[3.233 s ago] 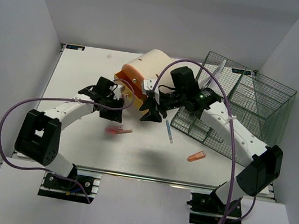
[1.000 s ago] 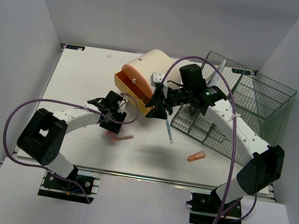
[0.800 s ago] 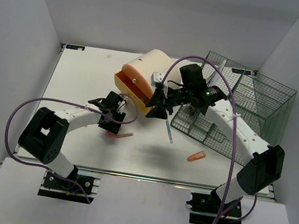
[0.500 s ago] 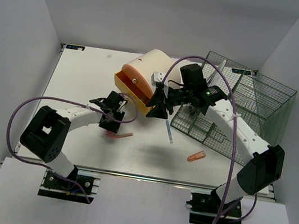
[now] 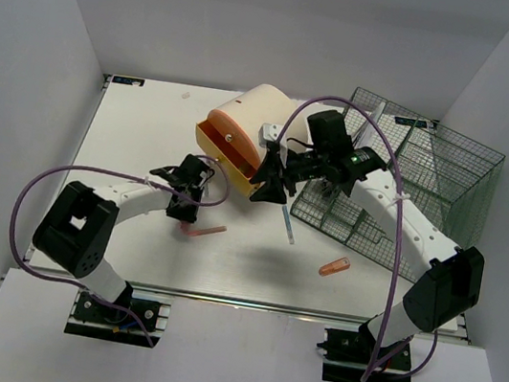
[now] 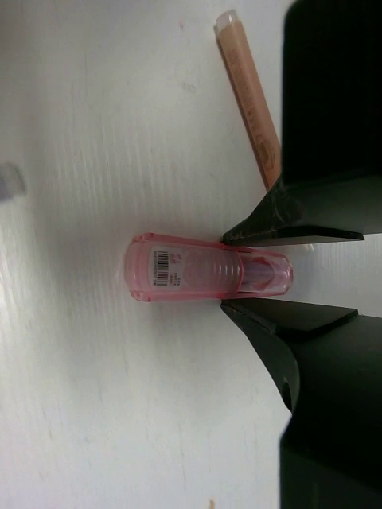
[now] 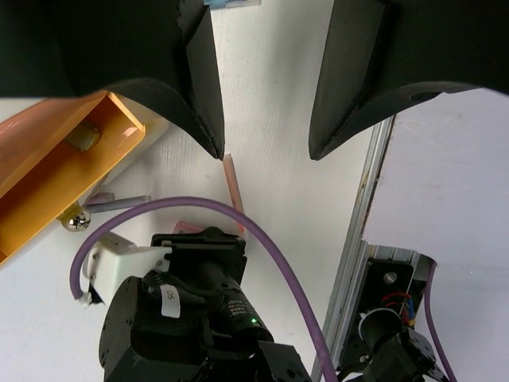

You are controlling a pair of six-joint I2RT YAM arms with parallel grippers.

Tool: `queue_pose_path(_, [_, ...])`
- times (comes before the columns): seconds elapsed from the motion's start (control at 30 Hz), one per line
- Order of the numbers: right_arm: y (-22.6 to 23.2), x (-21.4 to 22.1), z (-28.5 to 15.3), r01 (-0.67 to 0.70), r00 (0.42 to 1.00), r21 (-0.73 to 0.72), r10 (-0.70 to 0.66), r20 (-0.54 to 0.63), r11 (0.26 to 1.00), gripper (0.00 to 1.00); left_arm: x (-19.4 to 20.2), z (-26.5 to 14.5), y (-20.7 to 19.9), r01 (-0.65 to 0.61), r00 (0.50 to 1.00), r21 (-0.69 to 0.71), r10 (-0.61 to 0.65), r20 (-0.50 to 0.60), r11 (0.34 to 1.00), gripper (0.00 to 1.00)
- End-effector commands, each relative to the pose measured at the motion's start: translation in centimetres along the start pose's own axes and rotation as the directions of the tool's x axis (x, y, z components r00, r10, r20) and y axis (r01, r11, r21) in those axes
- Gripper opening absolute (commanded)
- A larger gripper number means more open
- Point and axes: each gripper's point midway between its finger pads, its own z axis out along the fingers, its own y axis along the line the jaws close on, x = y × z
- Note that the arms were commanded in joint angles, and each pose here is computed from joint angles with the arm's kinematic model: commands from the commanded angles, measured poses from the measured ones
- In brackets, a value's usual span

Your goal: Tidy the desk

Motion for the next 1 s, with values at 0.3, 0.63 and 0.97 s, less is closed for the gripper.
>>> queue_pose_path(0.3, [0.9, -1.2, -0.9, 0.038, 0.999, -0.002, -0.037, 0.037, 0.999, 0.52, -6.3, -7.8, 0.8, 0.225, 0.931, 0.057, -0.232, 0.281, 0.973, 0.06])
queue_pose_path(0.63, [1.4, -1.8, -1.2, 0.053, 0.997, 0.014, -0.053, 0.059, 0.999, 0.52, -11.5, -16.7, -2.4, 0.38, 0.745, 0.427, -0.545, 0.384, 0.82, 0.04])
queue_pose_path(0.97, [1.6, -1.8, -1.8, 0.049, 0.997, 0.041, -0.051, 0.061, 0.998, 0.52, -19.2, -20.3, -2.8, 0.503, 0.484, 0.656, -0.812, 0.325, 0.562, 0.02])
